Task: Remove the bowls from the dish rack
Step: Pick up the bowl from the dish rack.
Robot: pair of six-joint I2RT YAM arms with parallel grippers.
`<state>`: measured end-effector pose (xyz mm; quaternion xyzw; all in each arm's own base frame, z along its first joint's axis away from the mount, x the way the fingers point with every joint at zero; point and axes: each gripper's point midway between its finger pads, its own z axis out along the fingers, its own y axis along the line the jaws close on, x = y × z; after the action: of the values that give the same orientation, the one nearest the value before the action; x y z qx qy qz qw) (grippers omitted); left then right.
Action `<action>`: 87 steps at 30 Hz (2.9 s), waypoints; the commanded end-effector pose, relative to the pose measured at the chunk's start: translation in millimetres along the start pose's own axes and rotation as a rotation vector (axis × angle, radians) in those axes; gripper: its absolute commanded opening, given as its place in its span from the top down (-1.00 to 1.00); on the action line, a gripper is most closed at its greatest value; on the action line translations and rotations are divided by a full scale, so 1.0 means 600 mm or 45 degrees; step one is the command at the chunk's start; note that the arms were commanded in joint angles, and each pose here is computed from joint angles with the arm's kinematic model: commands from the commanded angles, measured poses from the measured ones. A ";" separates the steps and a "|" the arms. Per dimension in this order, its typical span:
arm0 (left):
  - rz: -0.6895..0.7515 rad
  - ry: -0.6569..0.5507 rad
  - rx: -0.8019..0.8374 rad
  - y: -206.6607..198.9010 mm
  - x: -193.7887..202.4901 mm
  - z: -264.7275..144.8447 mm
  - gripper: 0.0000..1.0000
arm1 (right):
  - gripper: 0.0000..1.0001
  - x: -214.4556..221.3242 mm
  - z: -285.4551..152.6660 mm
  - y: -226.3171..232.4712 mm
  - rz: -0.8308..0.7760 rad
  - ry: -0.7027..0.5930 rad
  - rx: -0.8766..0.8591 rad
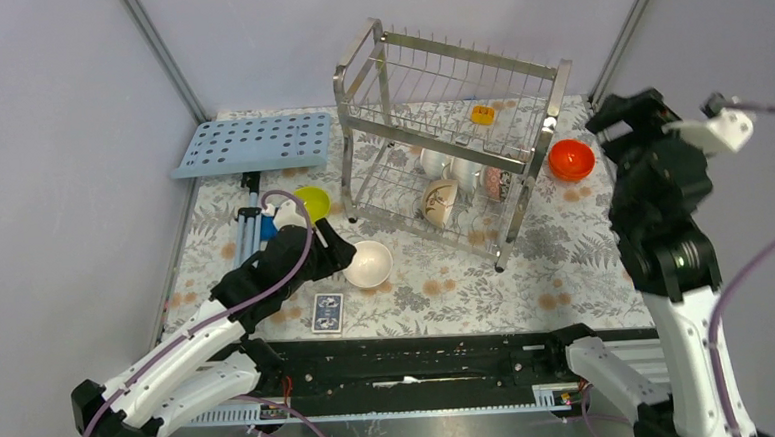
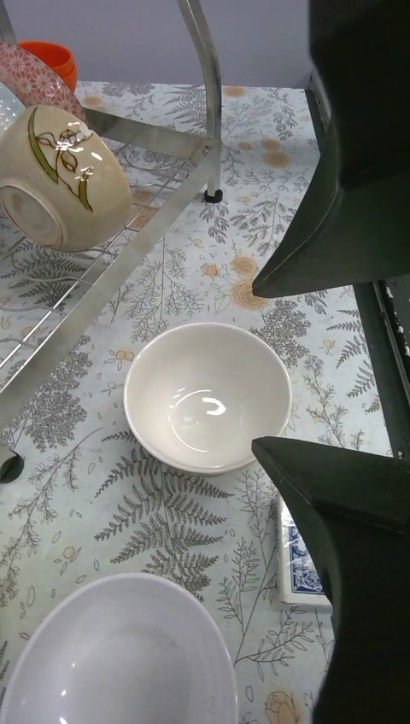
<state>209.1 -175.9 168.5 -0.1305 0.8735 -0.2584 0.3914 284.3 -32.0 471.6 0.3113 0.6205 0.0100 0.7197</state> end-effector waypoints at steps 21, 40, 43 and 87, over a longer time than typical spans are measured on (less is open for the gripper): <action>0.044 -0.032 0.116 -0.029 -0.012 0.001 -0.31 | -0.60 0.330 -0.209 -0.107 0.300 0.523 -0.491; 0.026 0.018 0.020 0.005 0.018 0.025 -0.31 | -0.61 0.405 -0.276 0.007 0.264 0.968 -1.010; 0.026 0.028 0.005 0.007 0.021 0.031 -0.31 | -0.60 0.411 -0.268 0.010 0.258 0.976 -0.996; 0.050 -0.007 -0.002 0.021 0.019 0.025 -0.32 | -0.35 0.622 -0.182 0.118 0.080 0.542 -0.759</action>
<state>205.6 -175.7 136.6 -0.1085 0.8869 -0.2420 0.3782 285.4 225.9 152.5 0.0878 0.7543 0.2639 0.5947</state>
